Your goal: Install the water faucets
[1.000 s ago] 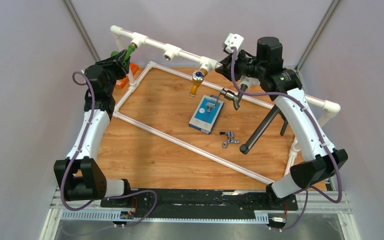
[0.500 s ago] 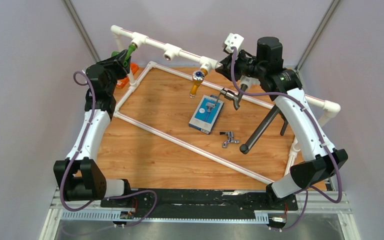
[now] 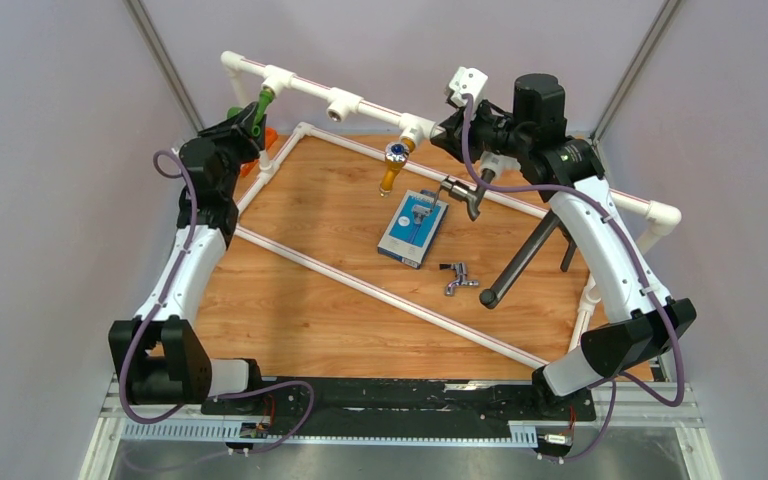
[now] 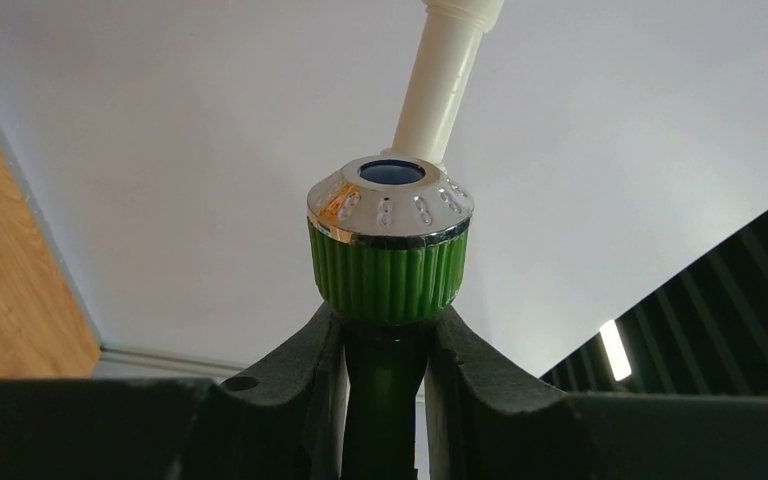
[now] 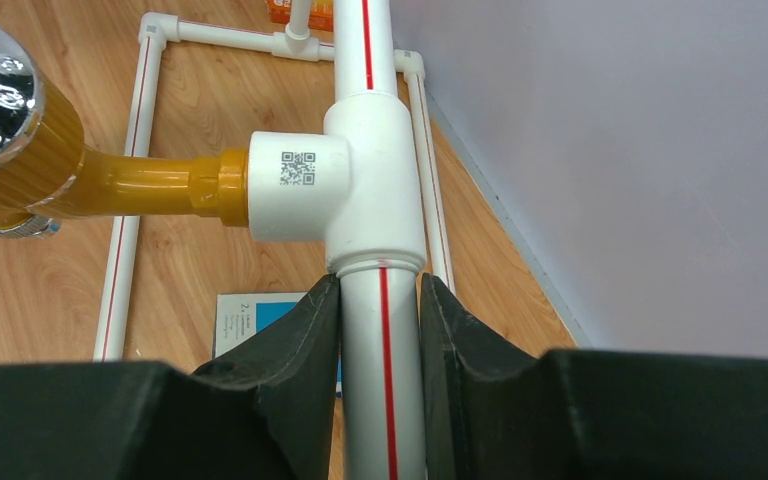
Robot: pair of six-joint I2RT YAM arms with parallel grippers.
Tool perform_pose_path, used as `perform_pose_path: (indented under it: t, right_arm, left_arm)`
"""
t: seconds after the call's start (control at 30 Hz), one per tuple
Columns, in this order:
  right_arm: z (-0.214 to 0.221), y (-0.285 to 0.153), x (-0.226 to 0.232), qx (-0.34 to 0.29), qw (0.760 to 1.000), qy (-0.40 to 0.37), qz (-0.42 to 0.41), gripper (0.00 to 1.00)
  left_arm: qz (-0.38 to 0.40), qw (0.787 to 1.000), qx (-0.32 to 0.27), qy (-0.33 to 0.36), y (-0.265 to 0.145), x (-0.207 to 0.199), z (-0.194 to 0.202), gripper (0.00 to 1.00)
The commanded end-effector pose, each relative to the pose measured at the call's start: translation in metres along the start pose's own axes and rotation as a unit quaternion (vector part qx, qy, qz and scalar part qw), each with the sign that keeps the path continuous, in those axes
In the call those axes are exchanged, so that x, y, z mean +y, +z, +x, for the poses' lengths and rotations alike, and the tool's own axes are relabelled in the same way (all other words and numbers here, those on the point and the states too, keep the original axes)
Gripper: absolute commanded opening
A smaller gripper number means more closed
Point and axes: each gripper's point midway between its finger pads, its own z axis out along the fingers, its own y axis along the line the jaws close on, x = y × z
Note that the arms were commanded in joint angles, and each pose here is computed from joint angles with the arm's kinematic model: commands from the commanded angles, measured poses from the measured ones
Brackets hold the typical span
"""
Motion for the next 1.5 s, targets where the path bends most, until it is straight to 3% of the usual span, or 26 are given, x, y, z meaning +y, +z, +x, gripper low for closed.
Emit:
perform_pose_path:
  t: [0.0, 0.2, 0.9, 1.23, 1.47]
  right_arm:
    - [-0.014, -0.013, 0.045, -0.011, 0.997, 0.039, -0.064, 0.01]
    - [-0.015, -0.014, 0.046, -0.014, 0.997, 0.038, -0.067, 0.01]
    - [-0.017, -0.012, 0.055, -0.018, 0.996, 0.031, -0.083, 0.00]
    - [-0.018, -0.011, 0.058, -0.018, 0.995, 0.029, -0.089, 0.00]
    - [-0.016, -0.011, 0.060, -0.016, 0.995, 0.026, -0.091, 0.00]
  left_arm:
    - [0.004, 0.998, 0.059, -0.025, -0.008, 0.003, 0.030, 0.00]
    - [0.006, 0.996, 0.063, -0.060, -0.003, 0.011, 0.027, 0.00]
    - [0.042, 0.995, 0.086, 0.002, 0.011, -0.036, 0.048, 0.00]
    - [0.020, 0.996, 0.091, -0.003, 0.015, -0.005, 0.049, 0.00]
    - [0.012, 0.995, 0.090, 0.035, 0.017, 0.008, 0.049, 0.00]
